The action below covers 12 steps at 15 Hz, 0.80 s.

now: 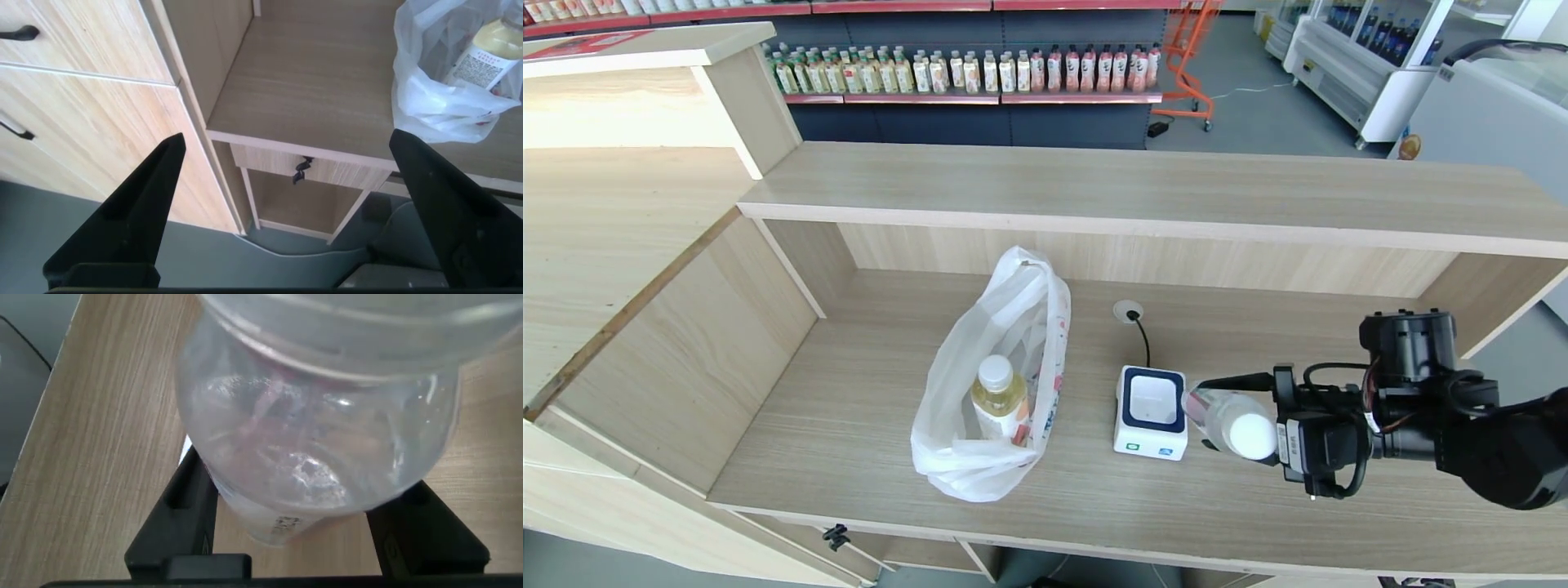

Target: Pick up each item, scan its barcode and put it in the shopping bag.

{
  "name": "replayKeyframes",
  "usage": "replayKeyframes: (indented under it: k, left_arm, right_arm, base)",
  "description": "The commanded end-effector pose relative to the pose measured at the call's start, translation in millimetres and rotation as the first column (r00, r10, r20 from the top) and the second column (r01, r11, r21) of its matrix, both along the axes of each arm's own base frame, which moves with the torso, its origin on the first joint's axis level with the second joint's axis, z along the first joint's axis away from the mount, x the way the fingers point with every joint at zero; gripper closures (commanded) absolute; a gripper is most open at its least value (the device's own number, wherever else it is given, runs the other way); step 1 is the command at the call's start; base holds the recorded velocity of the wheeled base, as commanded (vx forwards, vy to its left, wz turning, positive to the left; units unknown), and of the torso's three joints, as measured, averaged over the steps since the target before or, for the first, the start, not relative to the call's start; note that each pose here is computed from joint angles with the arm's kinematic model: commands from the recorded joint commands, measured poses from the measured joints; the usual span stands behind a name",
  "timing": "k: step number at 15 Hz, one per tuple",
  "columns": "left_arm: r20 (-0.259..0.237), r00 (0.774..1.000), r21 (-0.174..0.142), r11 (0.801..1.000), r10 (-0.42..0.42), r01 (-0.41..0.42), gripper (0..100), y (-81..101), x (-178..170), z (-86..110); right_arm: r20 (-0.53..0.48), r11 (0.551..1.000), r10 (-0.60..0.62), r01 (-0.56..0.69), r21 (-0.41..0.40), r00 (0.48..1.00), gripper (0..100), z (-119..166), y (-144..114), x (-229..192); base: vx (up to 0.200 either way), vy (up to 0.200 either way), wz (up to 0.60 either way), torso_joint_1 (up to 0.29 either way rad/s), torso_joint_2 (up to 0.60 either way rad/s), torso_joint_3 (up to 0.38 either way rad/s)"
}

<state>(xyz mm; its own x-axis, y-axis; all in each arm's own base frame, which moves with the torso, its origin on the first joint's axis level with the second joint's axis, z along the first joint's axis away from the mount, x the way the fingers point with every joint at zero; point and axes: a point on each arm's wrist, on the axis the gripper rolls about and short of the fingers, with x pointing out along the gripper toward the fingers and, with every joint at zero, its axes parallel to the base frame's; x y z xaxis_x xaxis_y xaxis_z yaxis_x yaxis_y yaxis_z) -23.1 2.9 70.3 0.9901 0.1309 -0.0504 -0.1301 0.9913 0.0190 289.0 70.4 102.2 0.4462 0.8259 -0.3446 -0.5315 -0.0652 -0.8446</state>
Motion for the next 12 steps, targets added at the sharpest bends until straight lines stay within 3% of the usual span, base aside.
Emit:
replayKeyframes:
  k: [1,6,12]
  left_arm:
    - [-0.001,1.000,0.000,1.000,0.001,-0.001,0,0.0,0,0.0]
    - [0.000,1.000,0.000,1.000,0.001,-0.001,0,0.0,0,0.0]
    - [-0.001,1.000,0.000,1.000,0.001,-0.001,0,0.0,0,0.0]
  right_arm:
    - [-0.049,1.000,0.008,-0.008,-0.003,0.999,100,-18,2,14]
    - [0.001,0.997,0.064,-0.064,0.038,0.998,100,-15,27,56]
    - [-0.016,0.992,0.111,-0.110,0.065,0.994,100,-31,29,75]
  base:
    - [0.000,0.000,0.00,0.000,0.00,0.000]
    - [0.000,0.000,0.00,0.000,0.00,0.000]
    - [0.000,0.000,0.00,0.000,0.00,0.000]
